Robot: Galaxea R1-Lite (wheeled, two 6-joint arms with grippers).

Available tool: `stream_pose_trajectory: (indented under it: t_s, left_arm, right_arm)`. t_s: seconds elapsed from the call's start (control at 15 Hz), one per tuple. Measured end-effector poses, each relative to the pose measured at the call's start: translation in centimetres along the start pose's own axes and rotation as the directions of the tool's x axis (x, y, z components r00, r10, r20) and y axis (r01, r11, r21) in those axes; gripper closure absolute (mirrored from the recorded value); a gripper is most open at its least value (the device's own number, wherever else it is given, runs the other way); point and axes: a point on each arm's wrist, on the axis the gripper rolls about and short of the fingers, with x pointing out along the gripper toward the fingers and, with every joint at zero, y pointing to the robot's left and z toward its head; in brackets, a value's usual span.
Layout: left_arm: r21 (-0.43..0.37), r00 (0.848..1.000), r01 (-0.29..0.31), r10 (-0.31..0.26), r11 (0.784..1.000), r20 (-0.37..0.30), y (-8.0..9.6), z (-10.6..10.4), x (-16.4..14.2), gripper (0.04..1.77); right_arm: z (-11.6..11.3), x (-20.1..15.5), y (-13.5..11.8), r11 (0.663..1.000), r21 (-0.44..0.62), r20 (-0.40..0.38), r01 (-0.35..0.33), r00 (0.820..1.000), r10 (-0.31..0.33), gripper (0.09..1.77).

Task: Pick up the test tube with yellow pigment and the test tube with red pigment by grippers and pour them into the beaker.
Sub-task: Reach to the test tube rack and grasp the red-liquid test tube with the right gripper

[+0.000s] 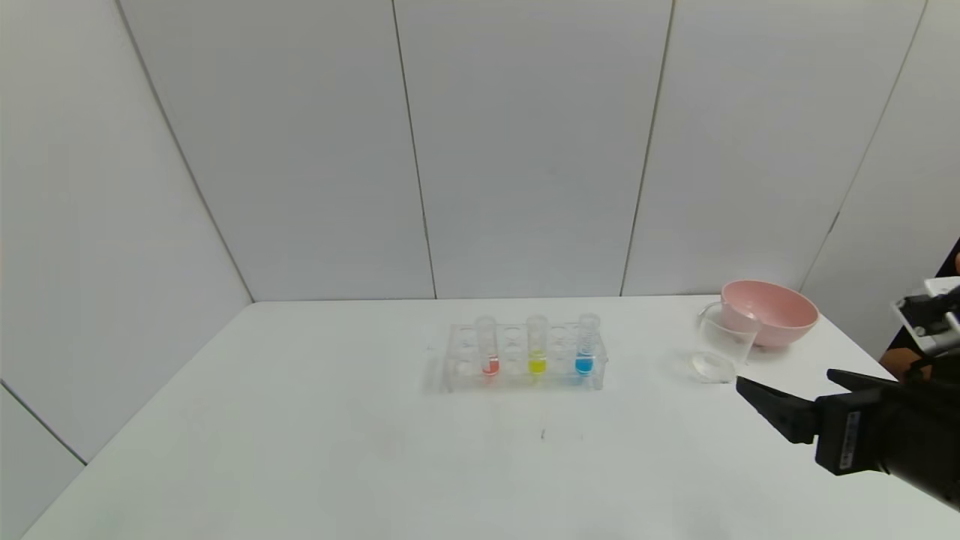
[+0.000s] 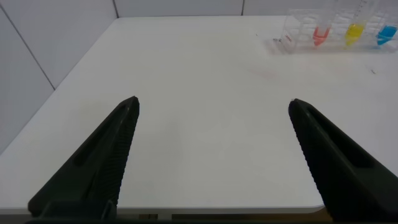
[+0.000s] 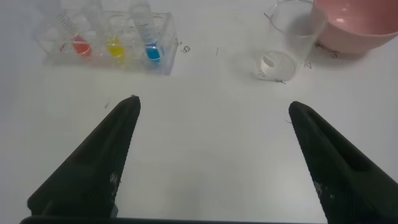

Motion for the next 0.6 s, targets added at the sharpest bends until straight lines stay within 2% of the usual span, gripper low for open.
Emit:
stream_pose_trajectory:
  t_s: [0.2, 0.47, 0.6]
  left_arm:
    - [0.000, 1.000, 0.000, 0.000, 1.000, 0.000, 0.0, 0.0, 0.0, 0.09]
    - [0.000, 1.000, 0.000, 0.000, 1.000, 0.000, 0.0, 0.0, 0.0, 0.09]
    - [0.000, 1.000, 0.000, 0.000, 1.000, 0.000, 0.0, 0.0, 0.0, 0.09]
  right_arm:
    - [0.5, 1.2, 3.3, 0.999, -0.010, -0.002, -0.036, 0.999, 0.036, 0.15]
    - [0.5, 2.3, 7.5, 0.991, -0.030, -0.032, -0.131, 0.991, 0.130, 0.15]
    - [0.4, 3.0, 9.6, 0.989, -0.034, -0.036, -0.146, 0.989, 0.145, 0.15]
